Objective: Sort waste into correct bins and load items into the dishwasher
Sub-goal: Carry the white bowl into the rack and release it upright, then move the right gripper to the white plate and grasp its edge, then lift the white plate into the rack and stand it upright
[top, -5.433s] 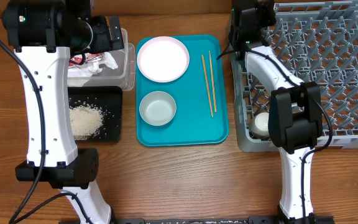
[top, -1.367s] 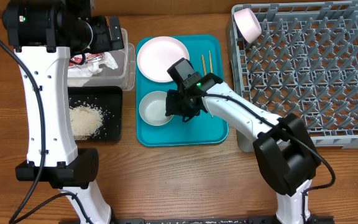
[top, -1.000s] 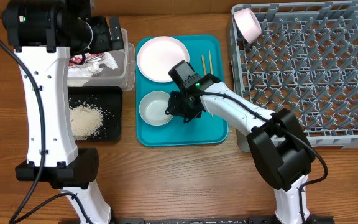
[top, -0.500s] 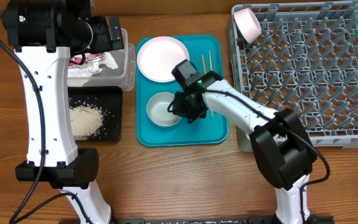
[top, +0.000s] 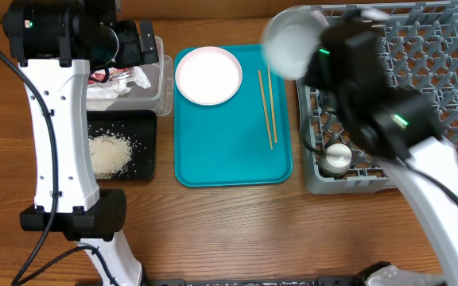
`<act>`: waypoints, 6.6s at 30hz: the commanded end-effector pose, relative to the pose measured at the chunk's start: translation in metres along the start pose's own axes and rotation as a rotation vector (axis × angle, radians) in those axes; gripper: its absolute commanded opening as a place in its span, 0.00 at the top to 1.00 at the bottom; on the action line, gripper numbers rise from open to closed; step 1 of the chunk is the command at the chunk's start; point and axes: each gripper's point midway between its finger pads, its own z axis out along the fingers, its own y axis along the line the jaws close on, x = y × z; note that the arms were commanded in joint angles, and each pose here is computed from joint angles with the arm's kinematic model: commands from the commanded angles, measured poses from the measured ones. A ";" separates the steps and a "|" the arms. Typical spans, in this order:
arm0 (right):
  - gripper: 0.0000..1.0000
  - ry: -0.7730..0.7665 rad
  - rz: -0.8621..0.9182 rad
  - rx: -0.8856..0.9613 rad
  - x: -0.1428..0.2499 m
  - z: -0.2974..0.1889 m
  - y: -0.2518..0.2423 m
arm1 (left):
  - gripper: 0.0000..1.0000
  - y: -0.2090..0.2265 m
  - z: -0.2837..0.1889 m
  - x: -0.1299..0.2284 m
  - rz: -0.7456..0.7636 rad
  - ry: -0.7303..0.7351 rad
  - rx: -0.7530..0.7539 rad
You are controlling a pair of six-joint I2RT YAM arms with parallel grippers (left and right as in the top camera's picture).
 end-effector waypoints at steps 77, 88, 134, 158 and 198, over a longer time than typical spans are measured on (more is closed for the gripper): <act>0.96 0.176 -0.966 0.874 0.107 0.186 -0.087 | 0.00 0.000 0.004 0.000 -0.008 0.007 -0.005; 0.40 0.160 -1.000 0.839 0.115 0.181 -0.067 | 0.00 0.000 0.004 0.000 -0.008 0.006 -0.005; 0.37 0.471 0.104 -0.177 0.229 0.195 0.138 | 0.00 0.000 0.004 0.000 -0.008 0.007 -0.006; 0.78 0.563 0.220 0.037 0.319 0.250 0.104 | 0.00 0.000 0.004 0.000 -0.008 0.007 -0.005; 0.96 0.717 -0.048 -0.208 0.242 0.190 0.125 | 0.00 0.000 0.004 0.000 -0.008 0.007 -0.006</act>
